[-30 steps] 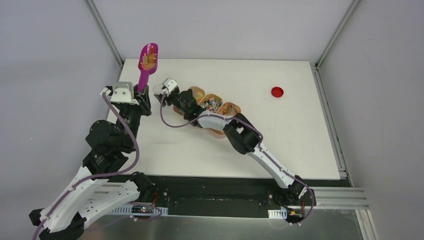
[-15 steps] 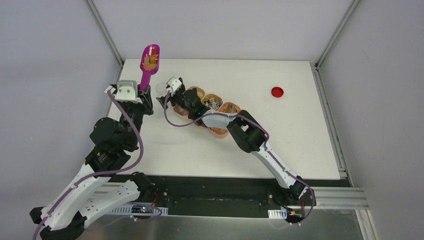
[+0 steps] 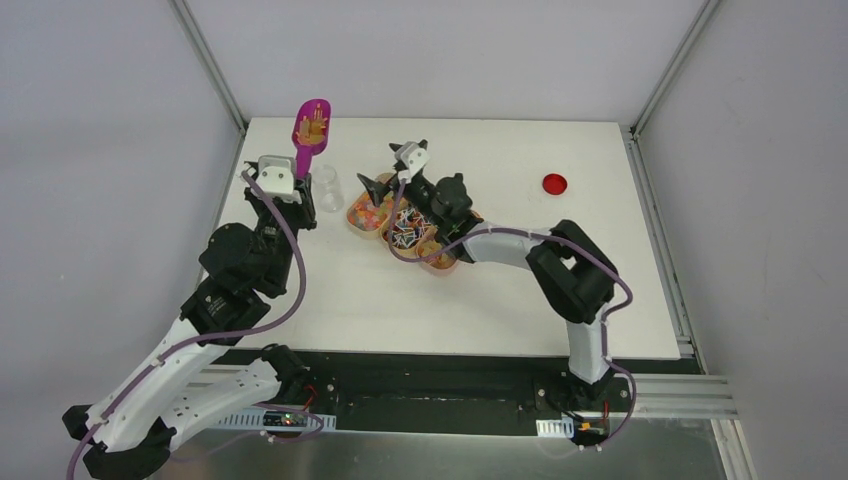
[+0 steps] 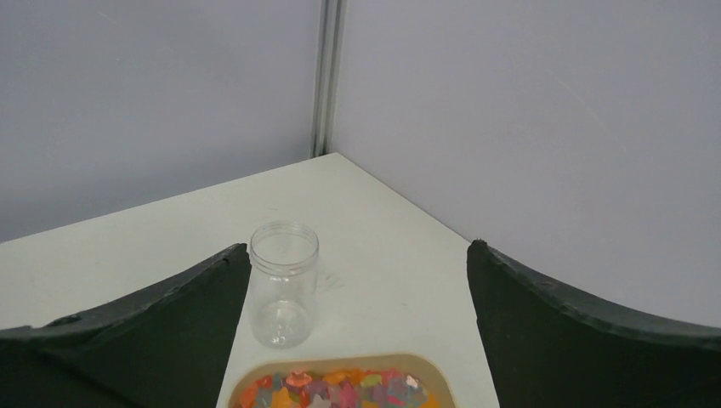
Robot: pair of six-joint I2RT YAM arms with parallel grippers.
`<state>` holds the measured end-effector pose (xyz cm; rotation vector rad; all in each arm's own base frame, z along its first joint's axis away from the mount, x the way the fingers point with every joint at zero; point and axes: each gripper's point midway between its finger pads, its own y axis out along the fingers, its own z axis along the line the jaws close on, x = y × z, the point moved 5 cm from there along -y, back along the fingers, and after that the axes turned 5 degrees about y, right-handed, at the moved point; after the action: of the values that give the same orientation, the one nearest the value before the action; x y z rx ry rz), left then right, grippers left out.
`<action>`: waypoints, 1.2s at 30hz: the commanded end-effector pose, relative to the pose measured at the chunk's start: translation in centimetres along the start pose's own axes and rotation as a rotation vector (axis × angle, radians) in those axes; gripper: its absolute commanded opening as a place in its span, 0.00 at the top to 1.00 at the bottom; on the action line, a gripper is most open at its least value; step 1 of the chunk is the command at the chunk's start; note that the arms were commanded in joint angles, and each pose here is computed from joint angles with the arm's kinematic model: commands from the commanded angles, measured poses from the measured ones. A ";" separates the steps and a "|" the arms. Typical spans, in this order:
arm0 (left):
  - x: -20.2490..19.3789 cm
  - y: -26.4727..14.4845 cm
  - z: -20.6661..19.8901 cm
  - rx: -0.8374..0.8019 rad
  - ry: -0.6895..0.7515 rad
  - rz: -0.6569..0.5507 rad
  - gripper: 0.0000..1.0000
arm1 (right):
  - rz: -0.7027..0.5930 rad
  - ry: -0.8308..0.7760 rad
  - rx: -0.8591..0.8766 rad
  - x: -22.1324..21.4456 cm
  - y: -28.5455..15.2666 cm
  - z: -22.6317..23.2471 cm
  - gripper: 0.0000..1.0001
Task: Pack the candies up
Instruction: Move the packing bottle to the center of the board, then place the fake candies in the packing bottle.
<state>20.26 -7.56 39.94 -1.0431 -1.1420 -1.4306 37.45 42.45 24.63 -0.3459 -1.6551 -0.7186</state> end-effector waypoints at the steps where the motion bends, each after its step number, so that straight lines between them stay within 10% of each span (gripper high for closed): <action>1: 1.8 0.0 0.6 0.014 -0.019 -0.051 1.00 | -0.116 -0.040 -0.068 5.6 -3.3 -1.5 0.00; 18: -3.2 4.6 0.3 -0.019 -0.002 0.111 1.00 | -0.049 -0.027 -0.144 10.7 -17.9 -1.6 0.00; 36: -8.1 3.7 -0.8 -0.070 0.012 0.146 1.00 | -0.062 -0.115 -0.180 12.5 -22.0 -2.2 0.00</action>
<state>24.73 -7.04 31.56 -1.1314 -0.9143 -1.3439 23.97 23.34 29.80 -0.4799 -1.6951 -0.8583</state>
